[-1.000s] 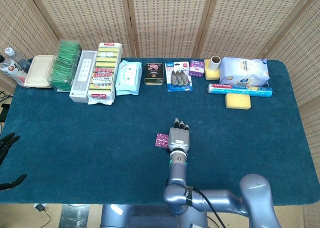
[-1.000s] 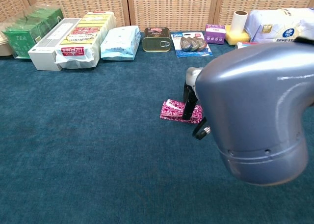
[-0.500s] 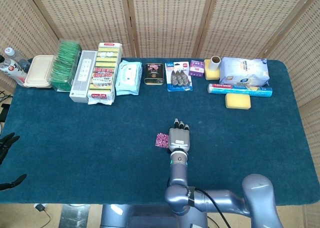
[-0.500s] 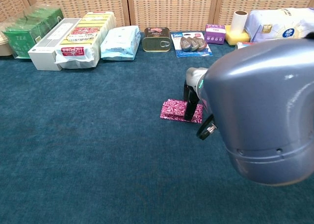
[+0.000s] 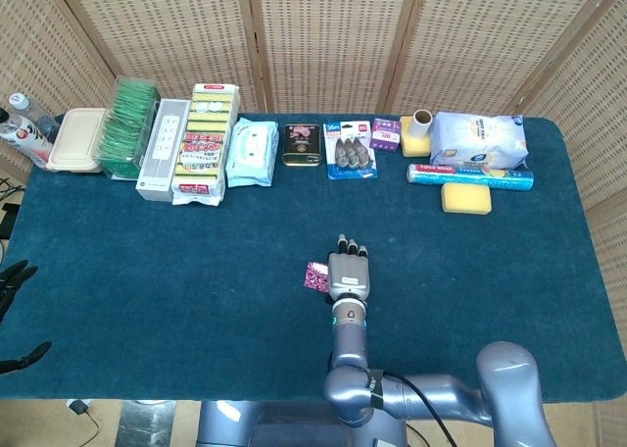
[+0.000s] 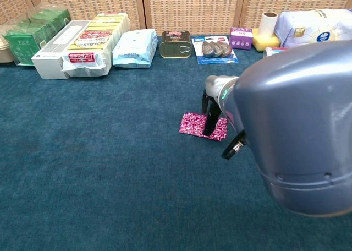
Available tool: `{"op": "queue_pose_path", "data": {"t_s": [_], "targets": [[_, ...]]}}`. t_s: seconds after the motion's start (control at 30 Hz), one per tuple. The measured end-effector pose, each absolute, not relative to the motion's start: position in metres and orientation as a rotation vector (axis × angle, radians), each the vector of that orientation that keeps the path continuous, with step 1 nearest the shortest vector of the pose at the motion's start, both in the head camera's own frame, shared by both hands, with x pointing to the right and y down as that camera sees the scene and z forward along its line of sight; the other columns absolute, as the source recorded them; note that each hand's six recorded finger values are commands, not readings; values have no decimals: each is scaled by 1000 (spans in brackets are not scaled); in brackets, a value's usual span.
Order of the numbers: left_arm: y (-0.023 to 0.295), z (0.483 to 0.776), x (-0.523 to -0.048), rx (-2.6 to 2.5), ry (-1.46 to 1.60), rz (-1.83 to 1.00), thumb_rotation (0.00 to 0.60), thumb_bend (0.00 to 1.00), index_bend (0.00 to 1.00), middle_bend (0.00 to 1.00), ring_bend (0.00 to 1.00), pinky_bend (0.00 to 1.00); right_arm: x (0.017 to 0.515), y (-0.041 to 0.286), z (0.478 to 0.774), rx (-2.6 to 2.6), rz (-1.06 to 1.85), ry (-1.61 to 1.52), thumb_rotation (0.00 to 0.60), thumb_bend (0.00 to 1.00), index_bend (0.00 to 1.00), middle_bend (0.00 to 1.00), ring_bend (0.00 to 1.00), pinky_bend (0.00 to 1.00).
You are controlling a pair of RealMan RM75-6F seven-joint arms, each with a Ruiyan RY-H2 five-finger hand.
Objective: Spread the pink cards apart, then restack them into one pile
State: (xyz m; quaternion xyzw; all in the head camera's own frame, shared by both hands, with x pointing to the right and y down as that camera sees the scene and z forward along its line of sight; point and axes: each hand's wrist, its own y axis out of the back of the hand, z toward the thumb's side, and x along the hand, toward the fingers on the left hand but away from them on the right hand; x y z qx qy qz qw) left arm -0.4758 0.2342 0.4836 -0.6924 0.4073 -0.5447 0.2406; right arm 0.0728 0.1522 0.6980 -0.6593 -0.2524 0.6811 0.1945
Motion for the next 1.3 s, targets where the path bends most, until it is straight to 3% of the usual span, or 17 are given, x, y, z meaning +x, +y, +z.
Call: {"op": "queue_pose_path", "data": {"t_s": [0.27,0.5,0.67,0.77,0.93,1.07,1.2,1.3], "targets": [[235,483,-475,-1892,1114,-1486,600,209,0,0,0,63,77,146,676,-1899,1748,-656,600,290,252,0,0,73],[236,483,-474,-1885,1107,-1486,600,209,0,0,0,63,109,123,656,-1913,1535,-620,600,253,213,1,0,95],[237,484,-471,-1876,1098,-1489,600,209,0,0,0,63,127,110,641,-1930,1353,-720,600,153,198,11,0,92],[237,485,-470,-1871,1092,-1492,600,209,0,0,0,63,143,104,628,-1910,1225,-802,557,72,179,10,0,74],[238,484,-468,-1853,1094,-1491,600,209,0,0,0,63,195,102,612,-1814,1055,-921,532,6,123,7,0,28],[240,483,-466,-1833,1081,-1487,600,209,0,0,0,62,274,114,610,-1685,1076,-995,534,0,90,1,0,1],[242,481,-463,-1813,1085,-1476,600,209,0,0,0,62,331,131,606,-1623,1110,-1000,598,0,75,0,0,0],[244,480,-460,-1807,1089,-1467,600,209,0,0,0,63,355,142,601,-1635,1114,-1011,600,0,73,0,0,0]]}}
